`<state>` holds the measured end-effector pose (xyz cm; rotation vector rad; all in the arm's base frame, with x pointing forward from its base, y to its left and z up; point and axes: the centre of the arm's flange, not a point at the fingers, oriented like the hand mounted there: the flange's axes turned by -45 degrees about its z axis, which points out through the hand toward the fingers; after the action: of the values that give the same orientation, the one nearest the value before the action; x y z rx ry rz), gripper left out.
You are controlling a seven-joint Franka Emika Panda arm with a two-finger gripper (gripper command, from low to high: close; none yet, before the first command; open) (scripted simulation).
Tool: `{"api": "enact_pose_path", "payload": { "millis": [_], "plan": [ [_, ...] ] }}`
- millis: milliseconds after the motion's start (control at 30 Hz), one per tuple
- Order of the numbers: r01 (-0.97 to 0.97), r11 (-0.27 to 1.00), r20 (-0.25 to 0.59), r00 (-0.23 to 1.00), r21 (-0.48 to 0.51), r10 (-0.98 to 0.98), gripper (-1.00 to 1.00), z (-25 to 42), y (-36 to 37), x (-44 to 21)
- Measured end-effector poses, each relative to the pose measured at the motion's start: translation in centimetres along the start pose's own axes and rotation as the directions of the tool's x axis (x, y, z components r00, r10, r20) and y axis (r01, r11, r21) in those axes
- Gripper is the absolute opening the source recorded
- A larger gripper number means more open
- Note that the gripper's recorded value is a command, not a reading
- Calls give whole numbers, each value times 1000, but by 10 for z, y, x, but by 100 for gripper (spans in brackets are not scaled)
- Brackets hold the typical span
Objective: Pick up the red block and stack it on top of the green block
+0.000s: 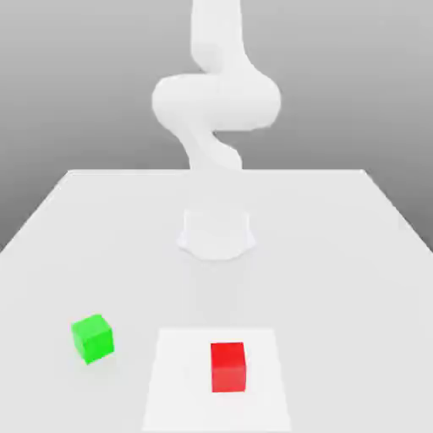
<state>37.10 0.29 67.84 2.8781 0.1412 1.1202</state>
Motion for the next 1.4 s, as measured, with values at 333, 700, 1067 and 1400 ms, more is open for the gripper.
{"api": "enact_pose_path", "payload": {
  "millis": [333,700,1067,1400],
  "plan": [
    [448,889,210,864,94,-458,0,153,-13,-44],
    [737,552,247,494,389,-833,0,285,-25,-142],
    [748,67,-11,98,660,-995,0,368,-48,-271],
    [737,23,-43,71,676,-997,-100,418,-53,-324]
  ]
}}
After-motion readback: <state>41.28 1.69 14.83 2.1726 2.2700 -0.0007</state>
